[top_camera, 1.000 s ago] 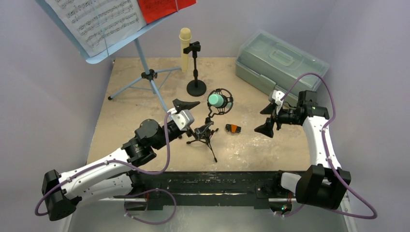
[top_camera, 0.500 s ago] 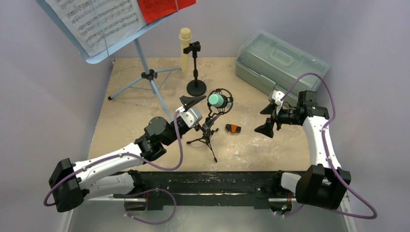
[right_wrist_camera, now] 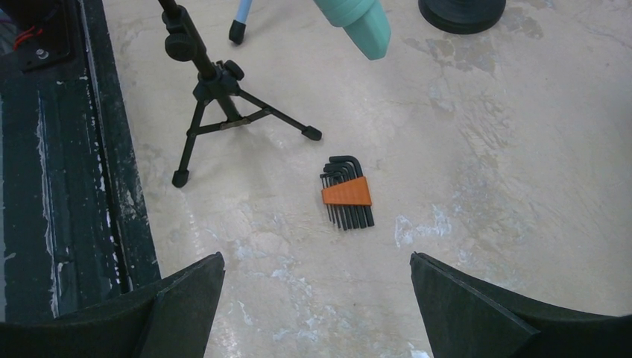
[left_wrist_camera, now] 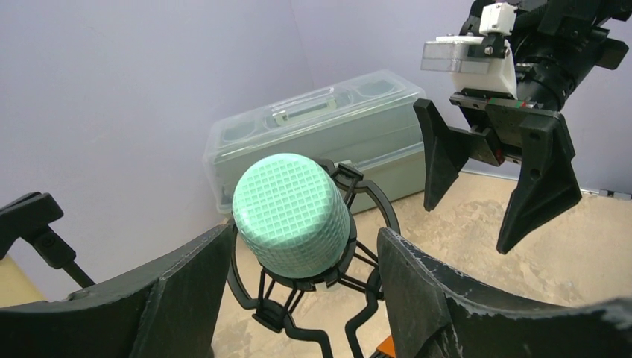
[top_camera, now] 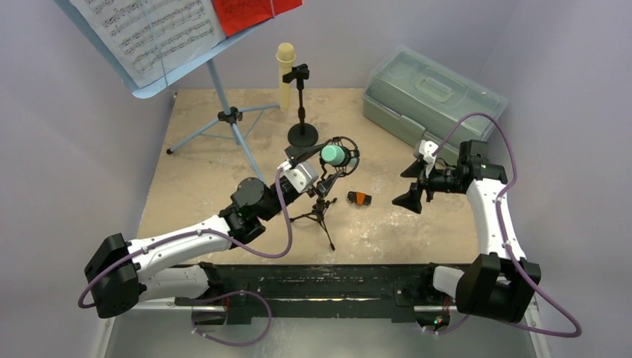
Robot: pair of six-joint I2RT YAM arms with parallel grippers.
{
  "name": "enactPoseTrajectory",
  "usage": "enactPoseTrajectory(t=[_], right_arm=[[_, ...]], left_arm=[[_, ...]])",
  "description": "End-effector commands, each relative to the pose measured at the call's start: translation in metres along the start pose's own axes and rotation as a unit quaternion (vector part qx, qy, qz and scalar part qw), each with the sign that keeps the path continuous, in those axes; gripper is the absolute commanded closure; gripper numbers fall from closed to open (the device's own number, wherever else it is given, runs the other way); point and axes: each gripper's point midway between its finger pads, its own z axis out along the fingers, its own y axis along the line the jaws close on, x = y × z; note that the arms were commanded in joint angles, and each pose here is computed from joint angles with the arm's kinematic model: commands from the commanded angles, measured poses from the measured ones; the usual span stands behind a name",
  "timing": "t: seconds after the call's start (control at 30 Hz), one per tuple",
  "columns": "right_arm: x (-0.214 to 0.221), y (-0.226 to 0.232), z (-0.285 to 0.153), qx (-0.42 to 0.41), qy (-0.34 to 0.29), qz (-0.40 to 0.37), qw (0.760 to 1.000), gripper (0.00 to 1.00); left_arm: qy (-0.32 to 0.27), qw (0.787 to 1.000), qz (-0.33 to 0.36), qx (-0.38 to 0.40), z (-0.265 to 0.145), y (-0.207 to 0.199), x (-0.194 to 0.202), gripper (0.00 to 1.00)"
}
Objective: Pack up the instrument practice props
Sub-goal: Remove the microphone from the microphone stand.
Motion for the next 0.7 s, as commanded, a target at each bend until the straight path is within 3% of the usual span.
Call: enactPoseTrajectory(t=[0.0, 0.5, 0.57, 0.67], right_arm=[[-0.005, 0.001, 0.001, -0.008, -0.007, -0.009, 1.0, 0.01], [-0.004, 0.001, 0.001, -0.009, -0.006, -0.008, 1.0, 0.01], [-0.004, 0.001, 0.001, -0.009, -0.006, -0.008, 1.0, 0.01], [-0.004, 0.002, 0.001, -0.01, -0.006, -0.008, 1.0, 0.01]], left_arm=[[-0.063, 0.998, 0.001, -0.025, 0.011, 0.013, -0.041, 0.31], [-0.068, 0.997, -0.001, -0.033, 0.022, 0.015, -0.041, 0.46], [-0.069, 0.997, 0.0, -0.033, 0.021, 0.015, -0.042, 0.52], [-0.072, 0.997, -0.001, -0.03, 0.02, 0.015, -0.046, 0.74]])
